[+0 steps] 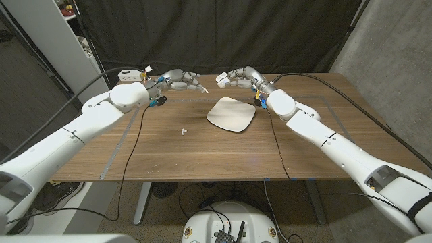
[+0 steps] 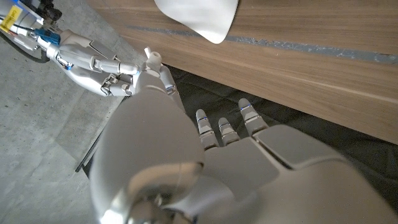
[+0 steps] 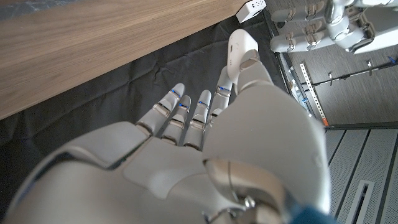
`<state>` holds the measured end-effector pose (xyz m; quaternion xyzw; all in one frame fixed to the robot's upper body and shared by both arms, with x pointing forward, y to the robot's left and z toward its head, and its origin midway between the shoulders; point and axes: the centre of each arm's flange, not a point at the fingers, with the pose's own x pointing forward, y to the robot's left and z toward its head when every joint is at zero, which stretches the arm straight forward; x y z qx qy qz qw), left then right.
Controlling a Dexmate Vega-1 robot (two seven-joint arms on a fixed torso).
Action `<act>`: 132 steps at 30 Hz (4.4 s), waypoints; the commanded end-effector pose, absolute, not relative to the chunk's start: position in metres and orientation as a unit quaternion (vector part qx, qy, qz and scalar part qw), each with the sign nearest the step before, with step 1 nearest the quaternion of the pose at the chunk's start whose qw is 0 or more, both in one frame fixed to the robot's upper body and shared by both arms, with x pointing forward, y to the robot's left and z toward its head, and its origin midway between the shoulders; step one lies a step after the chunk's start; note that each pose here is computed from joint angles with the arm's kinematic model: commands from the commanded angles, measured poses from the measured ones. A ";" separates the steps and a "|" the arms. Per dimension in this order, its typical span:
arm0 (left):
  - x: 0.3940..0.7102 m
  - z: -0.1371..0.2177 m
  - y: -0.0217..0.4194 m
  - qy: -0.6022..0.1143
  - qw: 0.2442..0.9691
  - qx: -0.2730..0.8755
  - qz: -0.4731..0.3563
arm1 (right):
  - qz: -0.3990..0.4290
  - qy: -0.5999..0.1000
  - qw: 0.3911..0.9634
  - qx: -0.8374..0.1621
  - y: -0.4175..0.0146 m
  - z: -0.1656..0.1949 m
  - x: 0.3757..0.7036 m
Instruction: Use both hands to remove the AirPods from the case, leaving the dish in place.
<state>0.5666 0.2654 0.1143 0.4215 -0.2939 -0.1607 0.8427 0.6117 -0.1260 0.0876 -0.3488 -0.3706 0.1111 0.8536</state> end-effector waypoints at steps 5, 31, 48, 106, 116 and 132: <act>0.580 0.112 0.268 -0.129 0.827 0.503 -0.216 | 0.107 -0.376 0.853 -0.346 -0.139 0.094 0.609; 0.607 0.100 0.254 0.036 0.729 0.649 -0.215 | 0.115 -0.366 0.857 -0.345 -0.143 0.093 0.617; 0.606 0.085 0.231 0.031 0.655 0.731 -0.188 | 0.113 -0.361 0.861 -0.341 -0.141 0.089 0.618; 0.578 0.044 0.252 -0.115 0.721 0.681 -0.052 | 0.130 -0.368 0.854 -0.345 -0.128 0.094 0.624; 0.557 0.055 0.250 -0.251 0.765 0.593 0.001 | 0.131 -0.372 0.854 -0.338 -0.129 0.093 0.624; 0.562 0.061 0.229 -0.383 0.785 0.482 0.066 | 0.136 -0.377 0.851 -0.341 -0.129 0.092 0.621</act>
